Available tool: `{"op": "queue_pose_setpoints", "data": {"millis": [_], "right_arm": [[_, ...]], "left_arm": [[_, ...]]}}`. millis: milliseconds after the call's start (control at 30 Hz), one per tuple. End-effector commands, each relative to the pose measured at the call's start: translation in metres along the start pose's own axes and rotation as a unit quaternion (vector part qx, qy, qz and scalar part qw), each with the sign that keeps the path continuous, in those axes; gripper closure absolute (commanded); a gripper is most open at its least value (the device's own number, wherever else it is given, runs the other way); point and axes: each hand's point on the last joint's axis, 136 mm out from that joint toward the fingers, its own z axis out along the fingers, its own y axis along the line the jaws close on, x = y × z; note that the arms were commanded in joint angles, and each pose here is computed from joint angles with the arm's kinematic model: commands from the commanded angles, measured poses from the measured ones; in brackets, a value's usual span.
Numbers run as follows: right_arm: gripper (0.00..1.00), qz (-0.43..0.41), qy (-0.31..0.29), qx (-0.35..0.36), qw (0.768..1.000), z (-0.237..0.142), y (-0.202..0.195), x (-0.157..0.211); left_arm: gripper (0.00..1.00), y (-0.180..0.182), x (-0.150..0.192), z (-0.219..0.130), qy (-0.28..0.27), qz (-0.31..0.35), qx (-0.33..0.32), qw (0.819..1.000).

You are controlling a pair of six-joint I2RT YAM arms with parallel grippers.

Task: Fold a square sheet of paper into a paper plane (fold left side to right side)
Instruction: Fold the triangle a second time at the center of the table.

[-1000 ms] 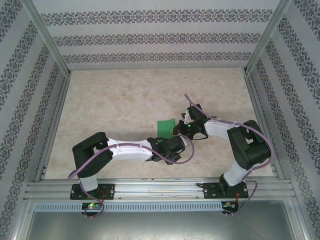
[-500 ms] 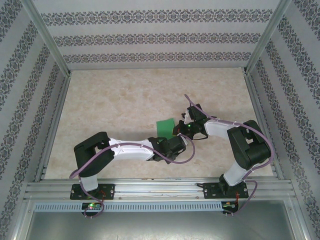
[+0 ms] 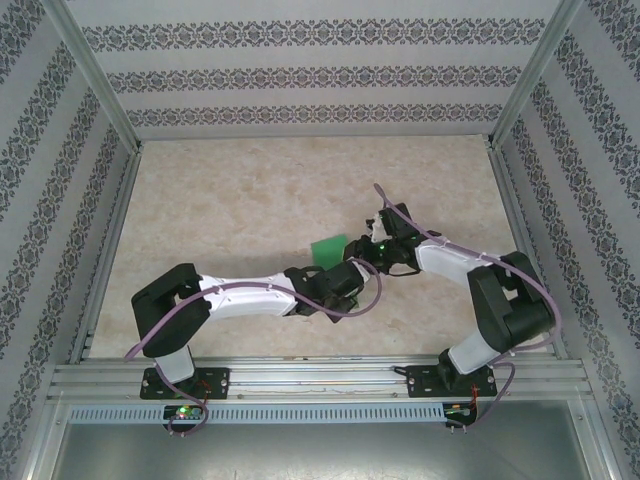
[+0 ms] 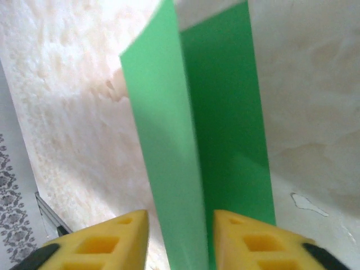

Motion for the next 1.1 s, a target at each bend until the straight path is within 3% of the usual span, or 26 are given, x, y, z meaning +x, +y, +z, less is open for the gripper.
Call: {"op": "queue_pose_setpoints", "data": {"millis": [0, 167, 367, 567, 867, 1067], "right_arm": [[0.54, -0.025, -0.051, 0.004, 0.998, -0.026, 0.009, -0.017], [0.43, -0.038, -0.103, 0.010, 0.994, -0.067, 0.010, -0.022], [0.43, -0.039, -0.112, 0.017, 0.993, -0.090, -0.004, -0.007], [0.60, -0.026, -0.082, 0.015, 0.996, -0.084, -0.023, 0.021], [1.00, -0.007, -0.027, 0.005, 1.000, -0.066, -0.041, 0.059], [1.00, -0.007, -0.008, 0.001, 1.000, -0.046, -0.047, 0.078]], "left_arm": [[1.00, 0.000, 0.003, -0.004, 0.002, -0.048, 0.035, 0.998], [1.00, 0.002, 0.006, -0.006, 0.007, -0.085, 0.062, 0.994], [1.00, 0.003, 0.006, -0.007, 0.006, -0.129, 0.098, 0.987], [1.00, 0.007, 0.005, -0.007, 0.000, -0.169, 0.133, 0.977], [1.00, 0.013, 0.002, -0.009, -0.014, -0.221, 0.184, 0.958], [1.00, 0.017, 0.003, -0.006, -0.015, -0.247, 0.204, 0.947]]}}
